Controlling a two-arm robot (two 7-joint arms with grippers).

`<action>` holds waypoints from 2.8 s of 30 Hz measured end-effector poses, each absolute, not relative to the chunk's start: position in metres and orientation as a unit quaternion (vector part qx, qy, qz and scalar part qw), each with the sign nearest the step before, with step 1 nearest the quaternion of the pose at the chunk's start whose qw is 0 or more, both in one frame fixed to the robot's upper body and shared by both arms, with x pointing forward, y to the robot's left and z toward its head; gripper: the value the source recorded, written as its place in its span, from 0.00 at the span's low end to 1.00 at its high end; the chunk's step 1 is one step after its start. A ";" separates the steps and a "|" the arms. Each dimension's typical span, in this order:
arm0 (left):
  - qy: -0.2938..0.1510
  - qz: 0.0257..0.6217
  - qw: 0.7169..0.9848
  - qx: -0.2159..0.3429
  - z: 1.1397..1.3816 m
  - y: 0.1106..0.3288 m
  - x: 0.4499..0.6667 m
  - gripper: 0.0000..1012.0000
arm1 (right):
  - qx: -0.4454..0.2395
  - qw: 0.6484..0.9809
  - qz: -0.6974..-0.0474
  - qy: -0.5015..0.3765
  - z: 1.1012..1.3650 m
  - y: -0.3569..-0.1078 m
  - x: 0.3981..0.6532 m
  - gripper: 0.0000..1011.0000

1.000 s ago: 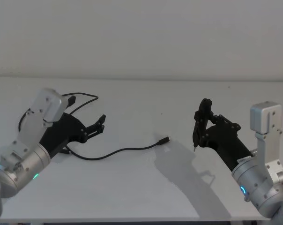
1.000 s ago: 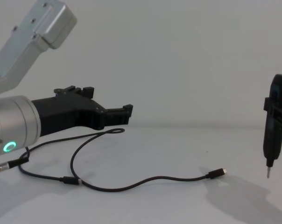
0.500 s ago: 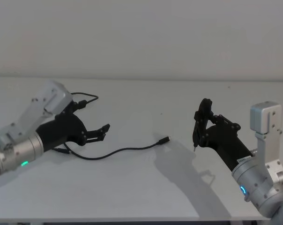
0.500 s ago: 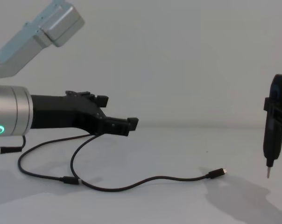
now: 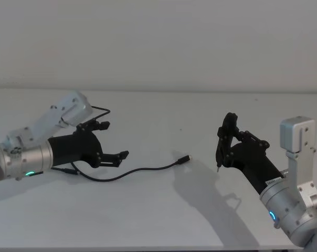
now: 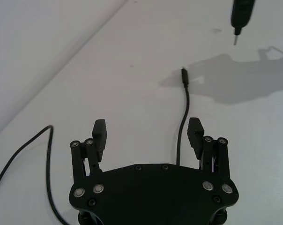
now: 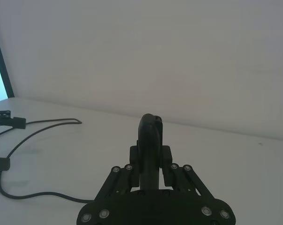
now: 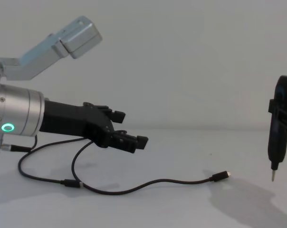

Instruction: Pick up the data cable with the one hand.

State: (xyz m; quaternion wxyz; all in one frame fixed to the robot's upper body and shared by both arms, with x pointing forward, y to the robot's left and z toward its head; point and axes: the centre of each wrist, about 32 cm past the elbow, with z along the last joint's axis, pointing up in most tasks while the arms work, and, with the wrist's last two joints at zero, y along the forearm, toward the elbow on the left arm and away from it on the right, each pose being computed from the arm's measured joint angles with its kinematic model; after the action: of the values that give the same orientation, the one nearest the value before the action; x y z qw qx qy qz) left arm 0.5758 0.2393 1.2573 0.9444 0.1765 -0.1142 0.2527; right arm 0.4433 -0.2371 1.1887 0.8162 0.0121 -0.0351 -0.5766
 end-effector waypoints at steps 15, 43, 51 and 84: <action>-0.104 0.201 0.953 0.203 1.260 0.226 0.594 0.99 | 0.012 0.816 -0.577 -0.035 1.189 -0.237 0.443 0.27; -0.020 0.167 0.952 0.255 1.259 0.197 0.615 0.99 | 0.012 0.816 -0.577 -0.035 1.189 -0.237 0.443 0.27; 0.000 0.167 0.949 0.267 1.257 0.193 0.619 0.99 | 0.012 0.816 -0.577 -0.035 1.189 -0.237 0.443 0.27; 0.033 0.168 0.942 0.288 1.240 0.178 0.626 0.93 | 0.012 0.816 -0.577 -0.035 1.189 -0.237 0.443 0.27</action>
State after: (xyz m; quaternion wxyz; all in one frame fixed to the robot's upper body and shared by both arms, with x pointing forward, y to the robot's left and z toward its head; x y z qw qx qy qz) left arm 0.6260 0.1782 1.2396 0.9421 0.2879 0.0334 0.1685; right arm 0.4433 -0.2371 1.1887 0.8162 0.0122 -0.0351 -0.5766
